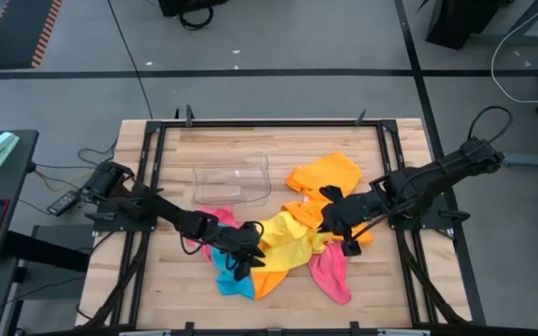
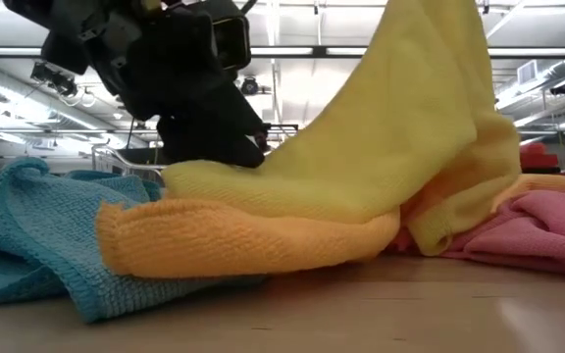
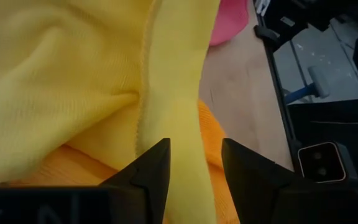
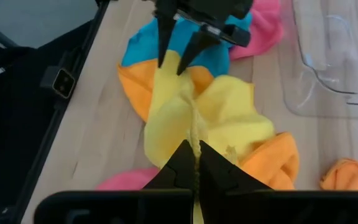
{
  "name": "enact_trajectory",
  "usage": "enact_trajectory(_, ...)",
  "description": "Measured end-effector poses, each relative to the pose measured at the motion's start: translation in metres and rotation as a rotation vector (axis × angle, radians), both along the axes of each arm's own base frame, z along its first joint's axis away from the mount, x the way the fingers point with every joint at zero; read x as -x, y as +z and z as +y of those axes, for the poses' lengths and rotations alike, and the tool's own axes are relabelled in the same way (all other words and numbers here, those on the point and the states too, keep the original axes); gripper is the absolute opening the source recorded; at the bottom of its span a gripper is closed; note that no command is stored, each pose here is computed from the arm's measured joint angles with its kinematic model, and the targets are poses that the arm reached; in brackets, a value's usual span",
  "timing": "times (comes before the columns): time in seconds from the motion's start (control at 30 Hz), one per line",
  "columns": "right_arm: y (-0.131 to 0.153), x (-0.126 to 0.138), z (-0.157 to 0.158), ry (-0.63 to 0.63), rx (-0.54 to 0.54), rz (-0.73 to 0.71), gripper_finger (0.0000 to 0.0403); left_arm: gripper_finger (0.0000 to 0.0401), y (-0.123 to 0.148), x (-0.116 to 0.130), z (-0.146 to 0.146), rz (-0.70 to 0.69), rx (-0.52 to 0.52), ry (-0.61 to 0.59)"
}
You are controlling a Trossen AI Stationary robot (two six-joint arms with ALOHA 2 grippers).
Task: Fold microfiber towels
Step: Fold the yellow microfiber cloth
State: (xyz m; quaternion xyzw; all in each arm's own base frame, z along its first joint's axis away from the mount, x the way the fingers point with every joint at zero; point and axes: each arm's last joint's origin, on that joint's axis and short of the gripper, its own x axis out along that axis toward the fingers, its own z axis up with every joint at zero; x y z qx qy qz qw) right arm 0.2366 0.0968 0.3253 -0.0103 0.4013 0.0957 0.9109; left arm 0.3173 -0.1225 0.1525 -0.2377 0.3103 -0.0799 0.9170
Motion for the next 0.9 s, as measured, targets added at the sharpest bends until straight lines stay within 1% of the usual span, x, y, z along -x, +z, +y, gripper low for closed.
enact_trajectory(0.17, 0.0, 0.001, 0.002, 0.01, 0.002, 0.003, 0.0008, 0.0156, 0.002, 0.0, 0.0, 0.007, 0.0, -0.003)
enact_trajectory(0.37, 0.0, 0.001, 0.002, 0.017, 0.009, 0.002, 0.0008, 0.0148, 0.01, 0.003, -0.002, 0.026, 0.084, -0.068)
enact_trajectory(0.57, 0.0, 0.001, 0.002, 0.026, 0.016, -0.001, 0.0008, 0.0149, 0.01, 0.006, 0.002, 0.066, 0.081, -0.049)
enact_trajectory(0.67, 0.0, 0.001, 0.002, 0.028, 0.018, -0.001, 0.0008, 0.0151, 0.01, 0.004, 0.008, 0.071, 0.08, -0.031)
enact_trajectory(0.9, 0.0, 0.001, 0.002, 0.034, 0.013, 0.001, 0.0008, 0.0153, 0.005, 0.003, 0.022, 0.131, 0.066, 0.021)
